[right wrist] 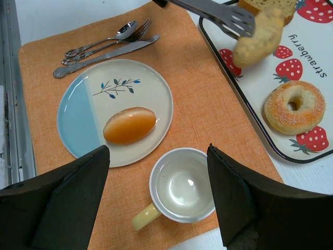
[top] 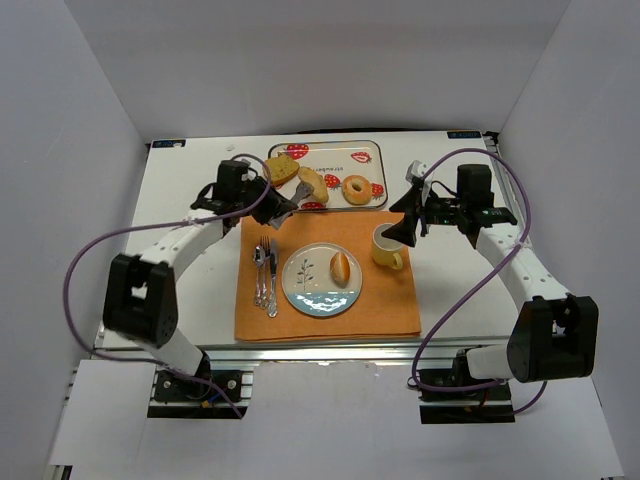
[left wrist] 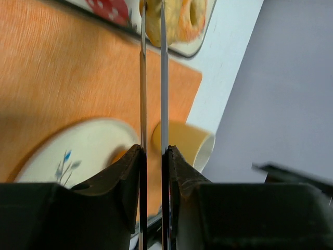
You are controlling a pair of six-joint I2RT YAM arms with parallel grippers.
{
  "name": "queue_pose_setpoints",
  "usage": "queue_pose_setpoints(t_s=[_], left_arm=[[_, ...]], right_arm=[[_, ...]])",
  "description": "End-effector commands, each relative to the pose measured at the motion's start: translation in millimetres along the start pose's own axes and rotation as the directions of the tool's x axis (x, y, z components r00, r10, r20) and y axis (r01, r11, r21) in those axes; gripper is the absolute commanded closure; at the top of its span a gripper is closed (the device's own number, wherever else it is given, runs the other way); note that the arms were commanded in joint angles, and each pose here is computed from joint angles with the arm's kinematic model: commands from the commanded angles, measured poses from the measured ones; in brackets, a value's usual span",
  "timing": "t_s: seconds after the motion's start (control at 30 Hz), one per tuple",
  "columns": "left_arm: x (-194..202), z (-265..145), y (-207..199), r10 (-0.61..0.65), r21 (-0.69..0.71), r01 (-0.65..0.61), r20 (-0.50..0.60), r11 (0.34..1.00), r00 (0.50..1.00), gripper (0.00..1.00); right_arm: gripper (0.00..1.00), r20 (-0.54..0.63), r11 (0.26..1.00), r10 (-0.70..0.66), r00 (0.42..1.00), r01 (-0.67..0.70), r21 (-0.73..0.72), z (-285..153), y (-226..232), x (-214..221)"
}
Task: Place the bread
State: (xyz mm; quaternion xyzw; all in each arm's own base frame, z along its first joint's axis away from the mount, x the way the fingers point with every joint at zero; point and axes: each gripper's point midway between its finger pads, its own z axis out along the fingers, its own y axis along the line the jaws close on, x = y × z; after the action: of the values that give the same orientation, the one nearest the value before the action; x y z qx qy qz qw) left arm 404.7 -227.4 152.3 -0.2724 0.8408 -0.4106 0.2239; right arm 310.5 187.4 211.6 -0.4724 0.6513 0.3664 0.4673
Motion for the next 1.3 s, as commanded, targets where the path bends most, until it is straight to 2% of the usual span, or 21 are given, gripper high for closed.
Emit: queue_pose_setpoints(t_s=[0.0, 0.03, 0.07, 0.13, 0.23, 0.27, 0.37, 0.47, 0.63, 0.73, 0.8, 0.9, 1.13, 1.27], left_arm=[[18, -69, -10, 0.224, -0.036, -0.224, -0.018, 0.974, 0.974, 1.00], [23, -87, -8, 0.314, -0.048, -0.314, -0.018, 0.948, 0.949, 1.00], [35, -99, 12, 0.316, -0.121, -0.322, -0.068, 0.939, 0.946, 1.00], [53, -115, 35, 0.332, -0.168, -0.350, -0.128, 0.922, 0.935, 1.00], [84, -140, 58, 0.357, -0.191, -0.394, -0.199, 0.899, 0.913, 1.00], [97, -148, 55, 0.379, -0.161, -0.414, -0.210, 0.896, 0.901, 1.00], [118, -154, 61, 0.399, -0.161, -0.443, -0.247, 0.882, 0.883, 1.00], [140, -157, 65, 0.449, -0.159, -0.510, -0.305, 0.846, 0.840, 1.00], [147, -152, 72, 0.482, -0.166, -0.559, -0.349, 0.813, 0.804, 0.99], [147, -148, 78, 0.494, -0.194, -0.590, -0.381, 0.784, 0.782, 0.86], [145, -148, 80, 0.496, -0.212, -0.598, -0.388, 0.773, 0.777, 0.67], [139, -149, 76, 0.512, -0.225, -0.611, -0.373, 0.759, 0.774, 0.54], [134, -151, 64, 0.513, -0.224, -0.590, -0.321, 0.776, 0.796, 0.47], [134, -150, 57, 0.507, -0.203, -0.571, -0.291, 0.796, 0.811, 0.47]], right_arm=[[0.20, 0.026, 0.999, -0.038, 0.999, 0.038, -0.006, -4, 3, -11], [0.20, 0.025, 0.999, -0.035, 0.999, 0.036, -0.009, -3, 3, -11], [0.20, 0.025, 0.999, -0.032, 0.999, 0.032, -0.009, -3, 2, -10], [0.20, 0.027, 0.999, -0.029, 0.999, 0.030, -0.015, -2, 2, -11], [0.20, 0.025, 0.999, -0.024, 0.999, 0.025, -0.022, -1, -2, -12], [0.20, 0.024, 0.999, -0.021, 0.999, 0.021, -0.026, 0, -3, -12], [0.20, 0.022, 0.999, -0.019, 1.000, 0.020, -0.034, 2, -7, -15], [0.20, 0.025, 0.999, -0.022, 0.999, 0.023, -0.039, 2, -9, -19], [0.20, 0.026, 0.999, -0.025, 0.999, 0.026, -0.038, 1, -9, -21], [0.20, 0.024, 0.999, -0.030, 0.999, 0.031, -0.031, 0, -8, -21], [0.20, 0.022, 0.999, -0.033, 0.999, 0.033, -0.031, 0, -6, -20], [0.20, 0.021, 0.999, -0.032, 0.999, 0.033, -0.027, -1, -5, -19], [0.20, 0.021, 0.999, -0.023, 1.000, 0.024, -0.030, -1, -4, -18], [0.20, 0.022, 0.999, -0.023, 0.999, 0.024, -0.033, -1, -4, -19]])
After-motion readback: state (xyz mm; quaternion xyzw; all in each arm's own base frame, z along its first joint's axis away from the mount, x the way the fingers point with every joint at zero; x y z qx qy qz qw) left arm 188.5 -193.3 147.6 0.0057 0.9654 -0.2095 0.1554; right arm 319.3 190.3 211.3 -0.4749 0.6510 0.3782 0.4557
